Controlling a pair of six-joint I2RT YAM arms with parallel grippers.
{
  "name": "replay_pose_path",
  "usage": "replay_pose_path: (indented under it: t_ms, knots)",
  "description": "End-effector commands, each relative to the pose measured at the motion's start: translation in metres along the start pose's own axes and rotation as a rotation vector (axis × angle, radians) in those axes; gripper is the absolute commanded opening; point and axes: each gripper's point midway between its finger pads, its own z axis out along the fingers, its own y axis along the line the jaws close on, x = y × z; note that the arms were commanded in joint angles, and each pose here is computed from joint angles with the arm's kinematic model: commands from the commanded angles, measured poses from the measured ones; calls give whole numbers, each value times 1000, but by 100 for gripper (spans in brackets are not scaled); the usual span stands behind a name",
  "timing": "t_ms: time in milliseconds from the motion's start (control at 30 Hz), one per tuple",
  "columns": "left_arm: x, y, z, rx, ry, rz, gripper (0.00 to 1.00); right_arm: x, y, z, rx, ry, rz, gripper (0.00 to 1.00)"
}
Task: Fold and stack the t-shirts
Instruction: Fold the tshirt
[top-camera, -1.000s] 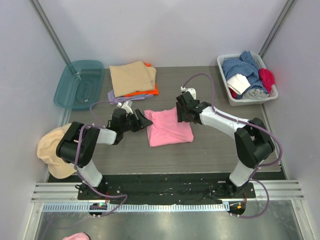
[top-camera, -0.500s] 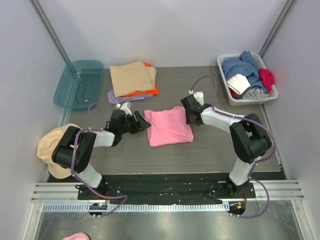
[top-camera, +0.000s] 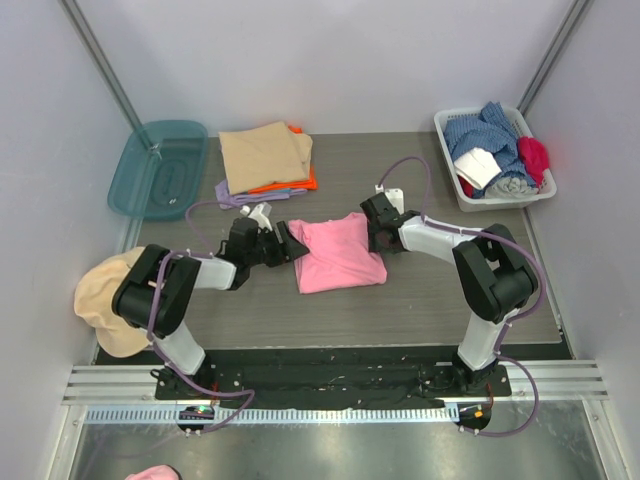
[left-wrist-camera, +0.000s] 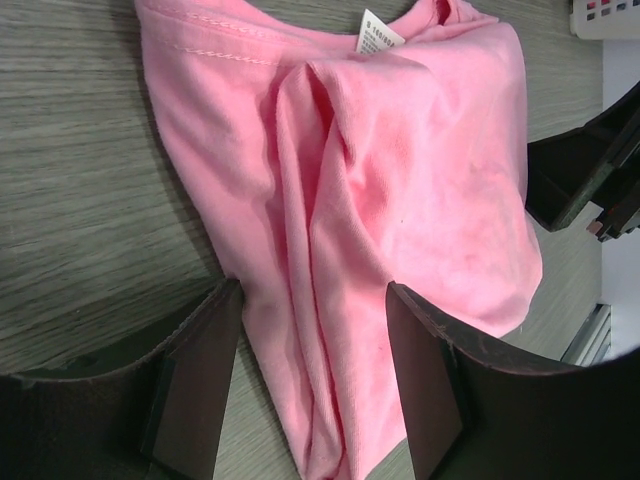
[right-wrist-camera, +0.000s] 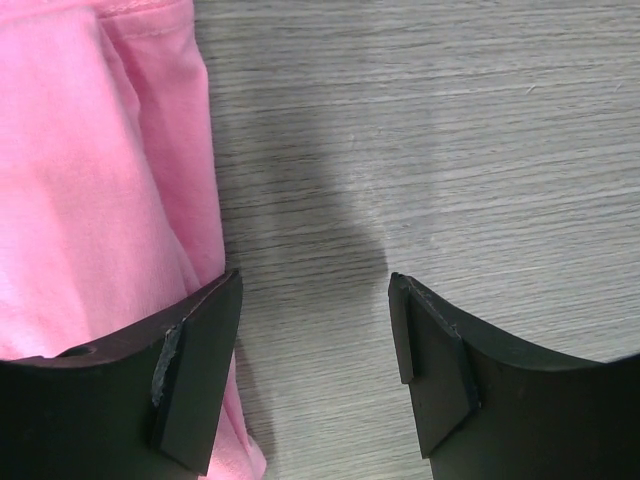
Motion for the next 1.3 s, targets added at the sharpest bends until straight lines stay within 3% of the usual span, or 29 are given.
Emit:
replay_pose_path:
  t_ms: [0, 500, 833, 967, 1100, 1200, 1267]
  knots:
    - [17, 9, 6, -29, 52, 4, 65, 5, 10, 4, -38, 13, 23, 69]
    - [32, 5, 23, -2, 81, -9, 65, 8, 16, 3, -70, 30, 24, 70]
    - [36, -1, 36, 14, 96, -6, 55, 8, 15, 3, -70, 30, 21, 69]
    - [38, -4, 40, 21, 104, -3, 40, 9, 15, 2, -72, 29, 22, 69]
    - [38, -11, 48, 37, 118, 5, 15, 8, 16, 1, -78, 28, 25, 70]
    - [39, -17, 50, 39, 133, 16, 2, 7, 14, -2, -76, 20, 34, 70]
    - [39, -20, 51, 32, 141, 33, 0, 6, 13, -4, -76, 17, 37, 70]
